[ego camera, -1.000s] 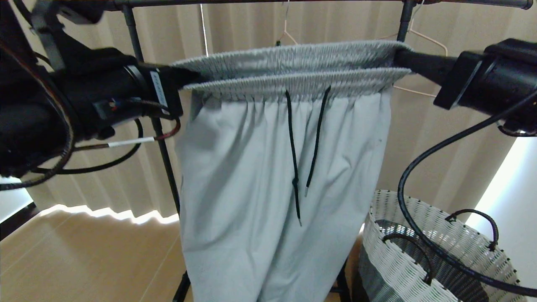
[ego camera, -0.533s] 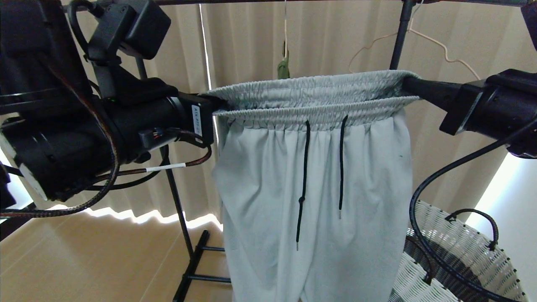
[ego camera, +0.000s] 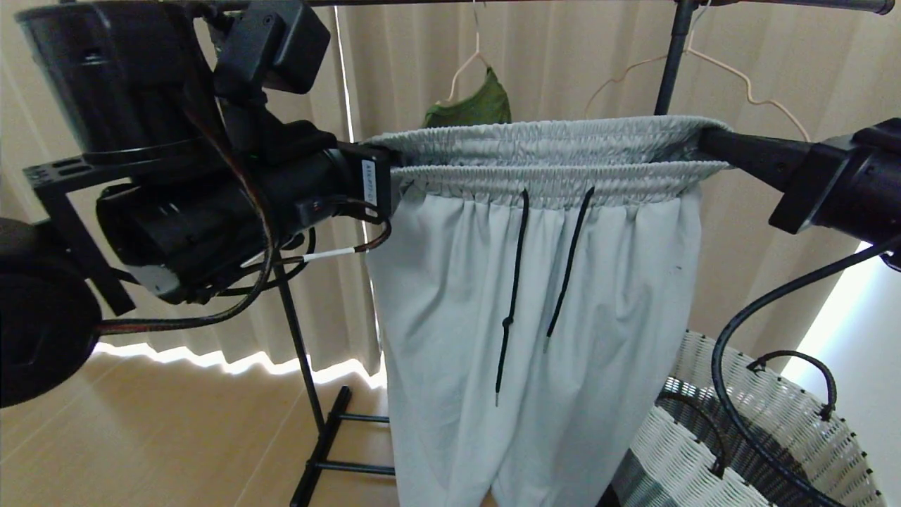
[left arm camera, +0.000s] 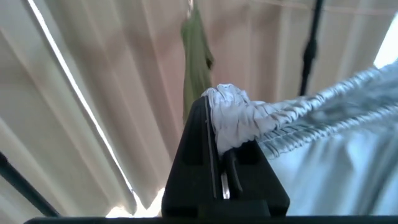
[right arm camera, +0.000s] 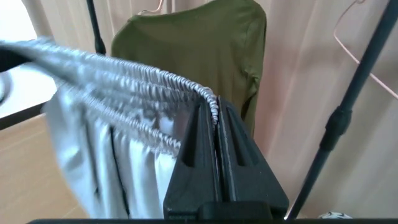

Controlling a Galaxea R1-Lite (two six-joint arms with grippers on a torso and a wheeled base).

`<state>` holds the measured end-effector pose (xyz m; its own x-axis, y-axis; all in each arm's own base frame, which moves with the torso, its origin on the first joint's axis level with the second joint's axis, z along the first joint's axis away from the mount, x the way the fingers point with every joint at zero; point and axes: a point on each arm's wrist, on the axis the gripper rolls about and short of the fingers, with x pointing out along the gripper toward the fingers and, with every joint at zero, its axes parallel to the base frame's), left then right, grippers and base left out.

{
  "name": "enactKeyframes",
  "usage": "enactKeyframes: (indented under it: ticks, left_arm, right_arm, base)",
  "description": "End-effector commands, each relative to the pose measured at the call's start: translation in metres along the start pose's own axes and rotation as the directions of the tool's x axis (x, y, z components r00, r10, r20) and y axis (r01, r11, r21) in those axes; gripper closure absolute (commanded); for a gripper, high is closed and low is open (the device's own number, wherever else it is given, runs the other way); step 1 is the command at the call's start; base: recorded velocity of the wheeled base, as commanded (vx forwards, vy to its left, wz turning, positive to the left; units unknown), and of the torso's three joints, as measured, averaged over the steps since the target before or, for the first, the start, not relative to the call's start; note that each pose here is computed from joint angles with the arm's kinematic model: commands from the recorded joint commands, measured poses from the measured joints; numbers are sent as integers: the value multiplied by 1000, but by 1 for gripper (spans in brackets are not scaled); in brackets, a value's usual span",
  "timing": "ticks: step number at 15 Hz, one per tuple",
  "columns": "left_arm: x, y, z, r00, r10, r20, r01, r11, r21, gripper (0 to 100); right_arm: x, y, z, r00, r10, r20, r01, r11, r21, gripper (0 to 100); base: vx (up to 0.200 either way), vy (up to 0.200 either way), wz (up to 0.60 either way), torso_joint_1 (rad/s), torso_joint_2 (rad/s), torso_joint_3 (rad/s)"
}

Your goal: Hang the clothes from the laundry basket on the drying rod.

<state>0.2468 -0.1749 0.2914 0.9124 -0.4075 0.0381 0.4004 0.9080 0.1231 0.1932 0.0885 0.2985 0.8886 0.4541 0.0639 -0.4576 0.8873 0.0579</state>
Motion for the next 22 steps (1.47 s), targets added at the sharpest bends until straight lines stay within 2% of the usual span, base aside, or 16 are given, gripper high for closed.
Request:
enactKeyframes:
  ticks: [1, 3, 5, 7, 12, 15, 18, 20, 22]
  left_arm:
    - [29, -6, -5, 1000, 25, -8, -25, 1000, 5, 100]
    - [50, -10, -3, 999, 51, 11, -51, 999, -1, 100]
    - [68, -14, -9, 996, 84, 2, -84, 996, 0, 100]
    - [73, -15, -10, 996, 87, 3, -87, 996, -1, 100]
    - [70, -14, -9, 996, 94, 2, -94, 996, -1, 100]
    - [52, -9, 2, 995, 101, 13, -100, 995, -4, 100]
    - [25, -2, 6, 996, 87, -11, -87, 996, 4, 100]
    - [6, 1, 11, 998, 61, -18, -61, 998, 8, 100]
    - [-11, 4, 16, 1000, -9, -30, 9, 1000, 13, 100]
  right_arm:
    - [-22, 1, 5, 1000, 5, 31, -5, 1000, -1, 100]
    - [-37, 2, -4, 1000, 9, 18, -9, 1000, -22, 100]
    - [-53, 4, -15, 997, 77, -3, -77, 996, -35, 100]
    - [-60, 6, -18, 991, 130, -6, -130, 991, -36, 100]
    - [-54, 5, -22, 992, 127, -27, -128, 991, -32, 100]
    - [-38, -2, -26, 994, 92, -57, -94, 995, -29, 100]
    - [-16, -12, -25, 998, 48, -49, -51, 996, -67, 100]
    - [7, -21, -27, 1000, 24, 9, -23, 997, -80, 100]
    - [26, -25, -31, 998, 25, 60, -19, 996, -88, 100]
  base:
    - [0, 0, 0, 0, 0, 0]
    - [0, 0, 0, 0, 0, 0]
    - [0, 0, 0, 0, 0, 0]
    - [0, 0, 0, 0, 0, 0]
    - [0, 0, 0, 0, 0, 0]
    - [0, 0, 0, 0, 0, 0]
    - [0, 0, 0, 0, 0, 0]
    - [0, 0, 0, 0, 0, 0]
    - [0, 0, 0, 0, 0, 0]
